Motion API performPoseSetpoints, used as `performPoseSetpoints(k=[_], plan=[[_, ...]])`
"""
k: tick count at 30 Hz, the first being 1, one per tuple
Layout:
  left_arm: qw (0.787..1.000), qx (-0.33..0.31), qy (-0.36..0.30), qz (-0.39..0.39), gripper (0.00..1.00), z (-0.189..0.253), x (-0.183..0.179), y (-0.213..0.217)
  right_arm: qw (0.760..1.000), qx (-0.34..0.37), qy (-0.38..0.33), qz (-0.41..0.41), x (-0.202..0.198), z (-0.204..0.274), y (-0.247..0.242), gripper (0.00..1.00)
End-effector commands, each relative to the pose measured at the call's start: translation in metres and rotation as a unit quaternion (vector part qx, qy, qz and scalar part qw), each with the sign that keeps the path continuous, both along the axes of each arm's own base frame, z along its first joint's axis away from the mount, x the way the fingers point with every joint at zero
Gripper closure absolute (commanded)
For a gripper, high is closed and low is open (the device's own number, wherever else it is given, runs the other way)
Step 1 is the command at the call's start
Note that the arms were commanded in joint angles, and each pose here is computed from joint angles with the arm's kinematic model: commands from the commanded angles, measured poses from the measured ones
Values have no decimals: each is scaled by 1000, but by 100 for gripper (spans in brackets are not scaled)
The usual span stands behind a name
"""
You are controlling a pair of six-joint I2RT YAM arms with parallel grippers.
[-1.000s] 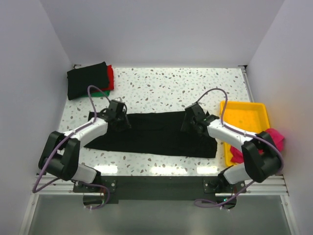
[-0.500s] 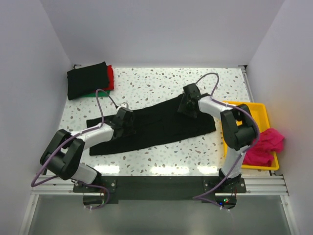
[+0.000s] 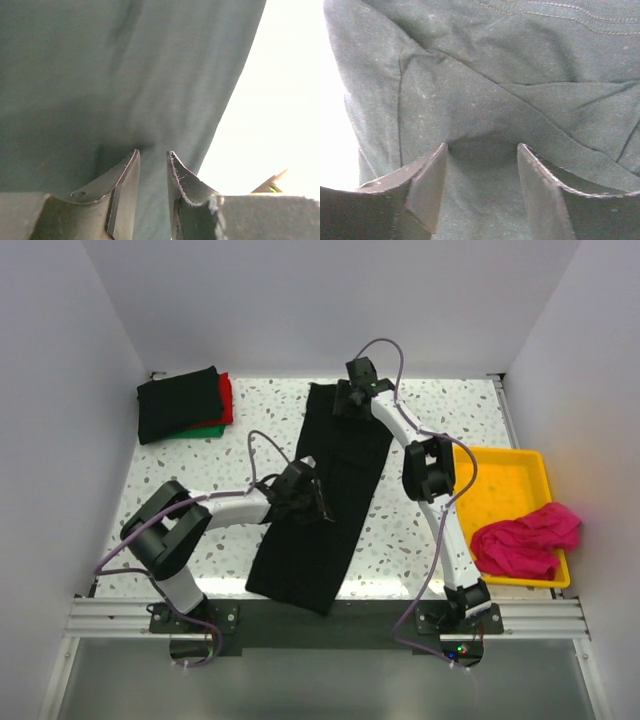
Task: Fold and stack the t-shirts
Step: Fold the tshirt
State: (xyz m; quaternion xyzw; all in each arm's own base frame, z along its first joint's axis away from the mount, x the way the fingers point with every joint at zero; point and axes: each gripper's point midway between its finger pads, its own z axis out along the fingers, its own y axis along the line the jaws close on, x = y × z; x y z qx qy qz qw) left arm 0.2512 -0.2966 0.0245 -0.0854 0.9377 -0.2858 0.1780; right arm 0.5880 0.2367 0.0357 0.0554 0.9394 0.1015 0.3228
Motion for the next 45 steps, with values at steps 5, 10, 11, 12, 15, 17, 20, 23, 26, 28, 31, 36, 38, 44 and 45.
performPoseSetpoints(k=[5,10,11,12,15,17,20,23,26,28,31,36,38,44,45], plan=[[997,-33,-63,-40,60,62,27,-30,996,17,-52,71,8,47,5,30],[992,44,-100,-62,60,60,19,8,993,32,-93,66,4,119,4,30],[991,66,-101,-56,60,60,15,20,993,32,-98,59,1,128,1,30],[989,77,-107,-64,61,60,12,26,995,33,-84,52,-6,123,-1,30],[987,84,-109,-87,64,56,-8,41,997,33,-56,33,-30,121,-11,33],[985,58,-107,-122,65,54,-27,37,998,34,-55,27,-46,131,-14,39],[980,37,-95,-168,67,49,-48,29,999,22,-33,18,-73,111,-21,46],[974,19,-91,-209,68,48,-63,17,1000,8,-12,8,-92,83,-29,51],[967,-9,-84,-239,69,47,-75,1,1000,-9,9,0,-99,55,-35,57],[965,-29,-80,-248,69,45,-79,-9,1000,-22,21,3,-96,37,-36,61],[964,-43,-50,-258,72,31,-84,-17,999,-31,38,7,-89,15,-34,64],[966,-45,-17,-256,73,10,-82,-28,998,-44,45,16,-75,-10,-30,65],[966,-51,-14,-254,73,3,-76,-37,997,-54,55,19,-70,-30,-30,65],[971,-114,19,-209,73,-5,-28,-60,996,-69,44,43,-21,-58,-20,63],[972,-133,25,-191,72,0,-20,-63,997,-54,7,46,1,-33,-13,61]])
